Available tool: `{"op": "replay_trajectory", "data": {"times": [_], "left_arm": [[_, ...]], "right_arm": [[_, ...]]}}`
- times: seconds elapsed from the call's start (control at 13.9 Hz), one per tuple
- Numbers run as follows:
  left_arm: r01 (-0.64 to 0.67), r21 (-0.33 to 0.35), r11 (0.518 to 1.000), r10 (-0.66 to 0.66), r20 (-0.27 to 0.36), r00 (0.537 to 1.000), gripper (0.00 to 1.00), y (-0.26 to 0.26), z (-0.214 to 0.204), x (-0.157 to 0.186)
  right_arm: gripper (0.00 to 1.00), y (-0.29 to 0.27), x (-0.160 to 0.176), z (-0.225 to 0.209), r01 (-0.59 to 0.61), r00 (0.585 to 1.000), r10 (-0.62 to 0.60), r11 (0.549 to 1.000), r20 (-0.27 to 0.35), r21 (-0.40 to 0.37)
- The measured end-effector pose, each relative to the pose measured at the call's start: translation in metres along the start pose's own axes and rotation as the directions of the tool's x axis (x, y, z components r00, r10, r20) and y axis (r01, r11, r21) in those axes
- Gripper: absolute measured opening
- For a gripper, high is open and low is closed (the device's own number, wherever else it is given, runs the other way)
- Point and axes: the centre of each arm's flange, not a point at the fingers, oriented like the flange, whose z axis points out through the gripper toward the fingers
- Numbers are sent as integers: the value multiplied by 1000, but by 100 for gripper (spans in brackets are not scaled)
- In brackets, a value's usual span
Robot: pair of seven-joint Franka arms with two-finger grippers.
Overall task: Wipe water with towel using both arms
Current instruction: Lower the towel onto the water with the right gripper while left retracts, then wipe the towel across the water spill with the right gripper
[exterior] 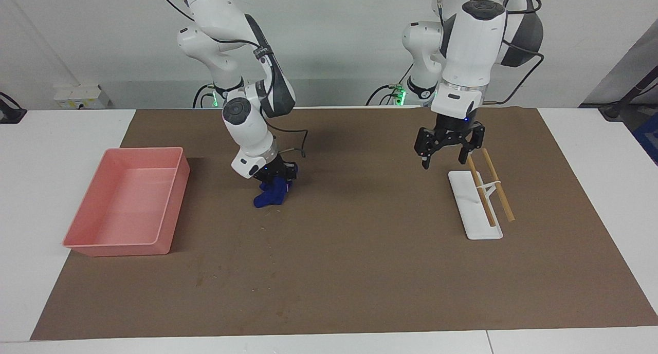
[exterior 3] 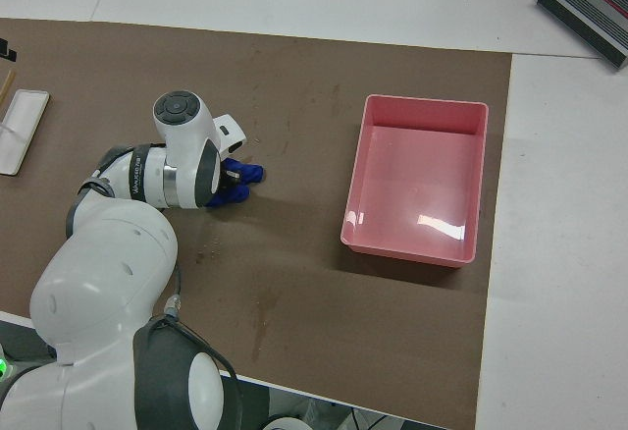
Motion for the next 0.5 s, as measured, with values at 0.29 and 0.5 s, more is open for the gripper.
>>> {"op": "replay_trajectory", "data": {"times": [0.29,0.5], "left_arm": [[-184,31,982,181,85,980,100,-53,-6,0],[-161,6,987,157,182,971,100,-77,-36,0]], "right_arm": [[19,9,22,0,47,998,-46,999,-41,3],[19,16,48,-2,65,996,-64,998,-69,5]]}}
